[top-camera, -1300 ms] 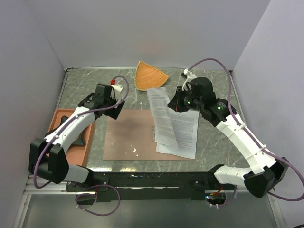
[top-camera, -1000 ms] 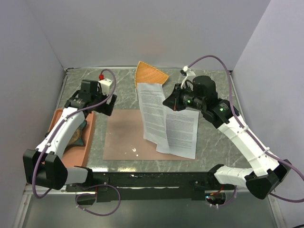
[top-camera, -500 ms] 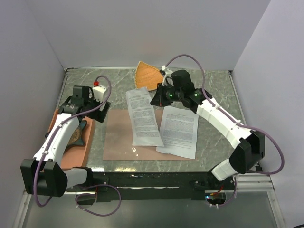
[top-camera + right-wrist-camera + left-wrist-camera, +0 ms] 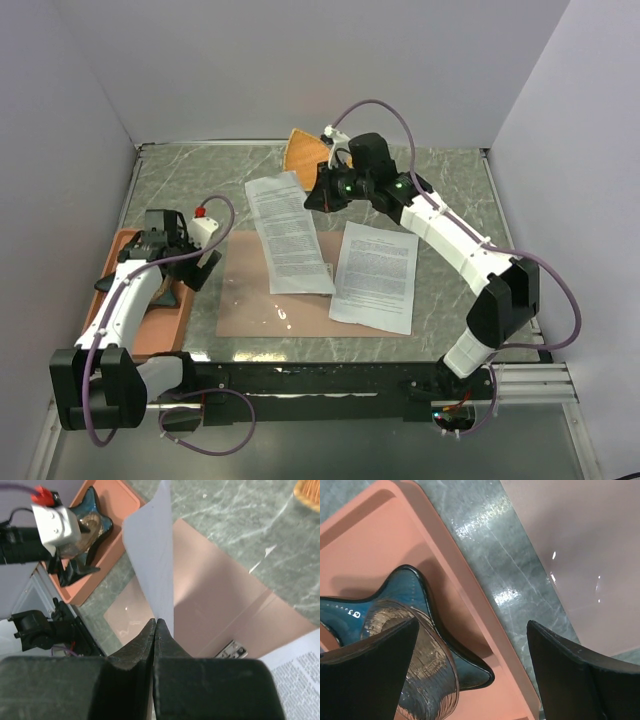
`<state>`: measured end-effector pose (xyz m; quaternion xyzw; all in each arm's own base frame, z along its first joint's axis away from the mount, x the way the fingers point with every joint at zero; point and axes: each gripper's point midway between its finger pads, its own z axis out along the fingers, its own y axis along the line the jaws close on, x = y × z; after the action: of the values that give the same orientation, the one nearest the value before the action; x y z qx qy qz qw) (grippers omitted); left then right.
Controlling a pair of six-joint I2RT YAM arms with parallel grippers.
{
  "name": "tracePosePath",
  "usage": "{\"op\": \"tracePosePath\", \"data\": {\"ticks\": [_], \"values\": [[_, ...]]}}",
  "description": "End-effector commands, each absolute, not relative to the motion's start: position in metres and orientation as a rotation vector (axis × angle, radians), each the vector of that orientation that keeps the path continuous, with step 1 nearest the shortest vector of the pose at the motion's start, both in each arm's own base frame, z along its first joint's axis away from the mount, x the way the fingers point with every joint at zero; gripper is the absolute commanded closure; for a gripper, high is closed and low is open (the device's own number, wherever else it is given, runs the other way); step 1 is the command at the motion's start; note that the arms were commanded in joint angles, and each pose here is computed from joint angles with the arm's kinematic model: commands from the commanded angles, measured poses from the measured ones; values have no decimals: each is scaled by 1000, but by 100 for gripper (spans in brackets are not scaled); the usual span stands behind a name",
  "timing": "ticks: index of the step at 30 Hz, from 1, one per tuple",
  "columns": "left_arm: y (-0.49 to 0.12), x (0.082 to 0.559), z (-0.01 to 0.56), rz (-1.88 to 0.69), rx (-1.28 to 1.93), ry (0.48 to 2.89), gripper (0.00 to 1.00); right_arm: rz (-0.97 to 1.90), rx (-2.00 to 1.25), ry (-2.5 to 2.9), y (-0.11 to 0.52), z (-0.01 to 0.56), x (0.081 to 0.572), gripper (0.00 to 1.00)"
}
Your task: Put the files into the folder
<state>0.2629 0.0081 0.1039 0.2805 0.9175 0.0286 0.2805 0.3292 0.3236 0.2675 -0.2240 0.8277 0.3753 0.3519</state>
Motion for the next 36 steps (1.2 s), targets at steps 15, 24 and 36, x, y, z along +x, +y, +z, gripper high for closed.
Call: {"op": "tracePosePath", "data": {"ticks": [15, 24, 36], "values": [[1, 258, 84, 35, 825, 2416, 4, 1089, -671, 2096, 354, 263, 305, 100], [2, 259, 75, 39, 807, 2432, 4, 1114, -672, 2073, 359, 275, 306, 100], [7, 252, 63, 72, 811, 2437, 4, 1065, -718, 1990, 356, 313, 311, 100]]}}
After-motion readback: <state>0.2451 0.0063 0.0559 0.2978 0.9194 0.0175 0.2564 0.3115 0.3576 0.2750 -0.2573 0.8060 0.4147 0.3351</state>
